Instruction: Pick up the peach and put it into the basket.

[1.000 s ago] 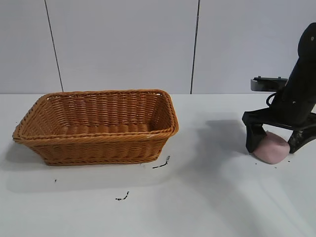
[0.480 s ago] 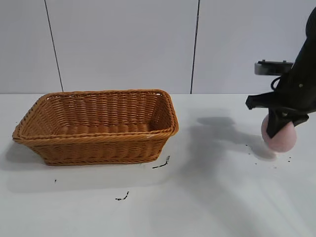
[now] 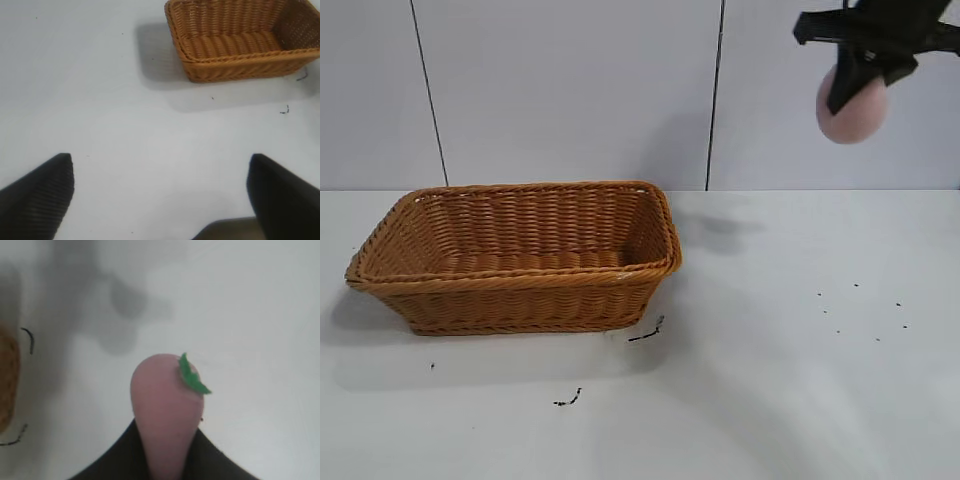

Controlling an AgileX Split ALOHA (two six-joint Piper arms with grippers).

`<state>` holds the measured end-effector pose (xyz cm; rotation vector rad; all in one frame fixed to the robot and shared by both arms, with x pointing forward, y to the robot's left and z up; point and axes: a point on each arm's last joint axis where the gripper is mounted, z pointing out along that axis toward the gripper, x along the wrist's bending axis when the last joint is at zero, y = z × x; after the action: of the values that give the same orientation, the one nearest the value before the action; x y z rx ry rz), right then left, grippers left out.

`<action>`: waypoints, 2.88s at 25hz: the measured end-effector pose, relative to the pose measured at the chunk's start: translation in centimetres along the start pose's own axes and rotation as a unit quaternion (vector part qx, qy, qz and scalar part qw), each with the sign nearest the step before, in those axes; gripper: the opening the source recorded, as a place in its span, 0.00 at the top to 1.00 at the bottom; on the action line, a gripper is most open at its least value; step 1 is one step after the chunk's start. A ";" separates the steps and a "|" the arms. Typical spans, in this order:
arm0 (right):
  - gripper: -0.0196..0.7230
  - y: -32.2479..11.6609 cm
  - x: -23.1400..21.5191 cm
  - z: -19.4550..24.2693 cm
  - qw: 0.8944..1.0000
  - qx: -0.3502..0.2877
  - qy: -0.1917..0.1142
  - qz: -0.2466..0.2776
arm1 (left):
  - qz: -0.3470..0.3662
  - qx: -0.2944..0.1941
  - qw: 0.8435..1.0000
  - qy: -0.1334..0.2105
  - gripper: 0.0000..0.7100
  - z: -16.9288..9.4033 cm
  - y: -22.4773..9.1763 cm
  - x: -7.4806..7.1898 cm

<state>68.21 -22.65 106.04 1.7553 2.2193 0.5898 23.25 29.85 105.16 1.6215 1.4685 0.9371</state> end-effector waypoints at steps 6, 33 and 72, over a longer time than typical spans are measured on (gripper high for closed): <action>0.93 2.4 8.0 2.2 0.996 -0.014 0.041 -0.076 | 0.000 0.000 1.000 0.000 0.03 0.0 0.0 0.0; 0.11 -1.7 21.6 15.1 0.976 0.002 0.095 -0.196 | 0.000 0.000 1.000 0.000 0.03 0.0 0.0 0.0; 0.05 1.4 -7.6 3.2 0.996 0.049 -0.045 0.064 | 0.000 0.000 1.000 0.000 0.03 0.0 0.0 0.0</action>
<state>72.68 -29.28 103.41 1.9429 2.1212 0.4267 23.25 29.85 105.16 1.6215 1.4685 0.9371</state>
